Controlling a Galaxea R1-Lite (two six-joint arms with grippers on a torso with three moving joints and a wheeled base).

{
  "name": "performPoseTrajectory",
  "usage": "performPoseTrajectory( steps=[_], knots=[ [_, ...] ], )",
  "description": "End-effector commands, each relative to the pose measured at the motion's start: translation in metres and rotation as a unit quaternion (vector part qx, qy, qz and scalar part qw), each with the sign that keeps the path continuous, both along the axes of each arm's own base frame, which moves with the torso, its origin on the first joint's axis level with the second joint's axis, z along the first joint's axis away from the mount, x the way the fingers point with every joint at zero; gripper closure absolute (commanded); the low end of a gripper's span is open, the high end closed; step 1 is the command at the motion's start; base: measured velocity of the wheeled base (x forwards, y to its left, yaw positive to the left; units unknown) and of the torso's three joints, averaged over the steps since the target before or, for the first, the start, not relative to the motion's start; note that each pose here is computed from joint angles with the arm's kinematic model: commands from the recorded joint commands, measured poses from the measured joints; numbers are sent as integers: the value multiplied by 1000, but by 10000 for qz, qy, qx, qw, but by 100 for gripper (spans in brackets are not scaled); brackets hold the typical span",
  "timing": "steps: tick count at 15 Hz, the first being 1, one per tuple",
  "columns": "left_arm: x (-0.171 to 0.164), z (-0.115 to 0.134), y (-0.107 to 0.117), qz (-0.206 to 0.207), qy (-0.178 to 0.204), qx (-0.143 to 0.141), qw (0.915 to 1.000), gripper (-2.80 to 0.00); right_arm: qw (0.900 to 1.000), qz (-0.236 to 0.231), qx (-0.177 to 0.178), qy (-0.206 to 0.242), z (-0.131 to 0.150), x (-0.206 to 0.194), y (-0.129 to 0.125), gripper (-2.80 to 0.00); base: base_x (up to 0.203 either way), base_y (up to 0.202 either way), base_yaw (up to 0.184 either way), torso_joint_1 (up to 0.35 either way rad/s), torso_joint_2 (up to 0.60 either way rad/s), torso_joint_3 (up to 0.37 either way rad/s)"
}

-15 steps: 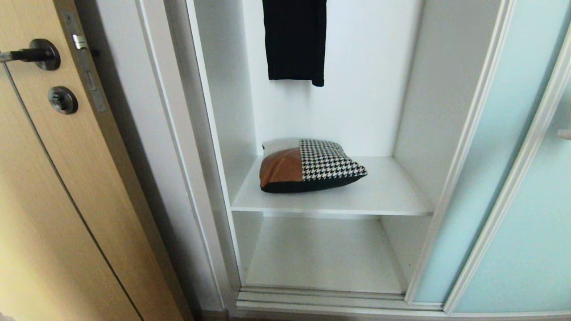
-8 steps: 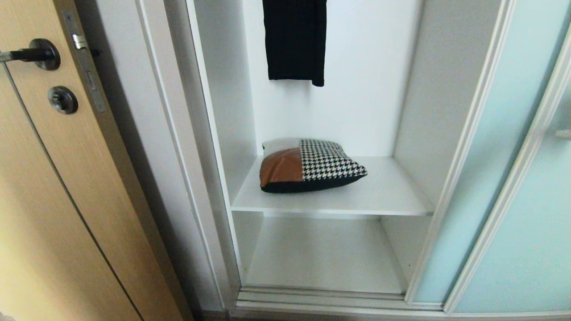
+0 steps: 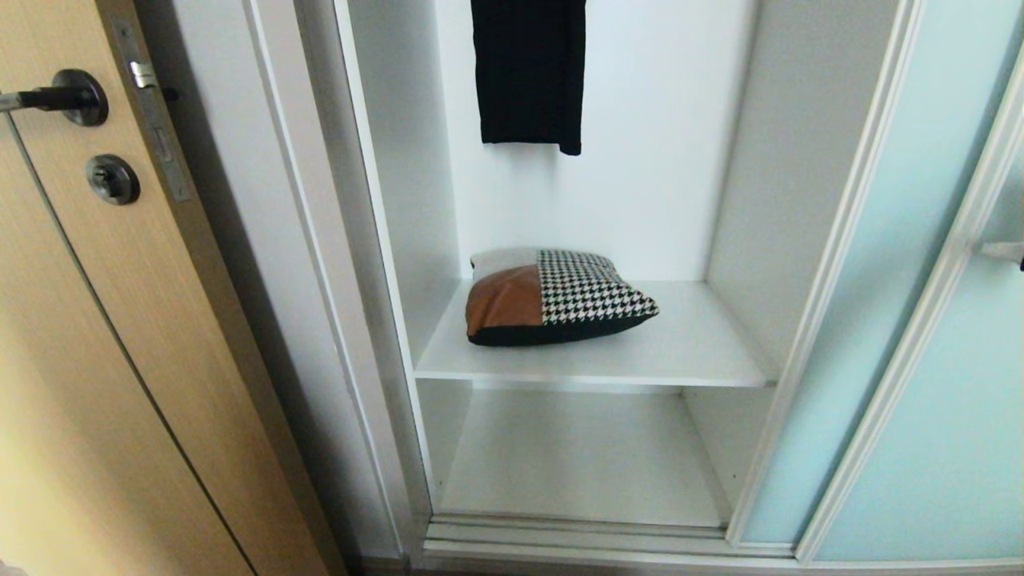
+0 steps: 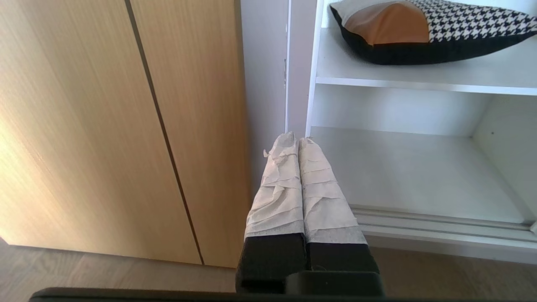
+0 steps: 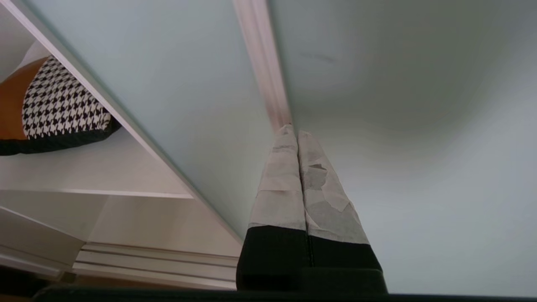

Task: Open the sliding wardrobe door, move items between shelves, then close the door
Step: Close the door

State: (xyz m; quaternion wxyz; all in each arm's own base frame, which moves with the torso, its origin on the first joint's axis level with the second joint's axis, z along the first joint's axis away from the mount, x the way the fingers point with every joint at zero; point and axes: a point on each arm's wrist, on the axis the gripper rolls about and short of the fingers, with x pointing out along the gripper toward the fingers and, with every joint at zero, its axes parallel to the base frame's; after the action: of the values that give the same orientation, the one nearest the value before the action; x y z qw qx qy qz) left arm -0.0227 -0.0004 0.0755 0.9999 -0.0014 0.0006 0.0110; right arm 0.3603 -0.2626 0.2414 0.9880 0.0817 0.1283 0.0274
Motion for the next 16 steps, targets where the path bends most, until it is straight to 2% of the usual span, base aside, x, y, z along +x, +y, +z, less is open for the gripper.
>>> performPoseTrajectory(
  steps=[1, 8, 16],
  knots=[
    [0, 0, 0, 5, 9, -2, 10000, 0, 10000, 30, -25, -32, -1, 4, -2, 0, 0, 0, 0, 0, 0, 0],
    [0, 0, 0, 5, 9, -2, 10000, 0, 10000, 66, 13, 17, -10, 12, -4, 0, 0, 0, 0, 0, 0, 0],
    [0, 0, 0, 5, 9, -2, 10000, 0, 9999, 143, -24, 69, -12, 25, 12, 0, 0, 0, 0, 0, 0, 0]
  ],
)
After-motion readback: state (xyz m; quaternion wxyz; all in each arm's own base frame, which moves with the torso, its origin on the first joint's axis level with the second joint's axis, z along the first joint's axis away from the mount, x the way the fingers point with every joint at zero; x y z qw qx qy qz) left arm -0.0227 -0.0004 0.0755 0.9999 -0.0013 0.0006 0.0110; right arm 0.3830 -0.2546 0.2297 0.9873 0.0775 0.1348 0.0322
